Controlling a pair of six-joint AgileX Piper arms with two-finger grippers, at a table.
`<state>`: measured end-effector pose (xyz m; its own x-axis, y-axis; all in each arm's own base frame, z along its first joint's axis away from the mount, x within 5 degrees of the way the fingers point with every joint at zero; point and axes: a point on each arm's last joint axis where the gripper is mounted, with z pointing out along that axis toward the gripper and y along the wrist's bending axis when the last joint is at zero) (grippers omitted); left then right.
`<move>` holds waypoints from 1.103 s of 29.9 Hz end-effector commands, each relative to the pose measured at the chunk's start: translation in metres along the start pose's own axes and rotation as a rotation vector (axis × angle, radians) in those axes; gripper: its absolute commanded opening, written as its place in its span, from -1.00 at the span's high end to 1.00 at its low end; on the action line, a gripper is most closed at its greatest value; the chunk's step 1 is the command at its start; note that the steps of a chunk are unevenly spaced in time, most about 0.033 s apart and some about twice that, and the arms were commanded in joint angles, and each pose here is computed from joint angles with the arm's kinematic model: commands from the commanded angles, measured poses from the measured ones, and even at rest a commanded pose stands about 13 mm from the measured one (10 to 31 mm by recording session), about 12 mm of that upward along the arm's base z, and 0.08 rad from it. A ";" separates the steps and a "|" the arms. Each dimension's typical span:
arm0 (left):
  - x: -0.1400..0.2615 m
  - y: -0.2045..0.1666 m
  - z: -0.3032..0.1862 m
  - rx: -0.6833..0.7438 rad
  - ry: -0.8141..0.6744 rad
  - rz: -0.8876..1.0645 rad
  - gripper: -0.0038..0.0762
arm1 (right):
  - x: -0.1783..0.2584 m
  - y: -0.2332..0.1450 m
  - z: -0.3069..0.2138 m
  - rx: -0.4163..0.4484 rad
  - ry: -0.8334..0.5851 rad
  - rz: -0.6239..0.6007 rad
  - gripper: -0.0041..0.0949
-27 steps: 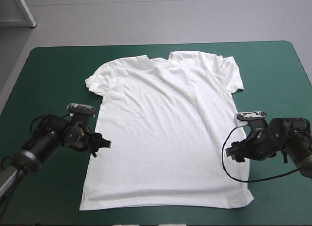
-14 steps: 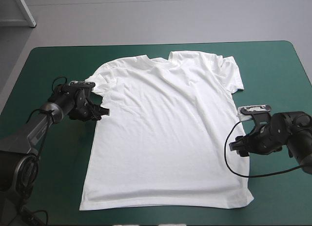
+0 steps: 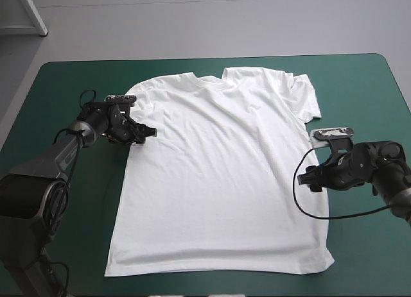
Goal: Fold the cloth
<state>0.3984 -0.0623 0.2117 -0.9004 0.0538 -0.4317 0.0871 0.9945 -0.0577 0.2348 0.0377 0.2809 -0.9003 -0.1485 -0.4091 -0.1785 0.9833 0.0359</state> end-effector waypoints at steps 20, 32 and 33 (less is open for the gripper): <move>-0.001 -0.002 -0.012 0.010 0.042 -0.008 0.91 | -0.143 -0.043 0.075 0.004 -0.123 0.053 -0.44; -0.003 -0.002 -0.011 0.011 0.018 -0.012 0.92 | -0.152 -0.043 0.125 -0.047 -0.057 0.068 -0.18; -0.003 -0.002 -0.011 0.011 0.018 -0.012 0.92 | -0.152 -0.042 0.125 -0.055 -0.050 0.075 -0.01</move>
<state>0.3987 -0.0622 0.2102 -0.9146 0.0559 -0.4004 0.0876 0.9943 -0.0614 0.4285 0.0312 0.2107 -0.9056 -0.0973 -0.4129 -0.1420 0.9867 0.0790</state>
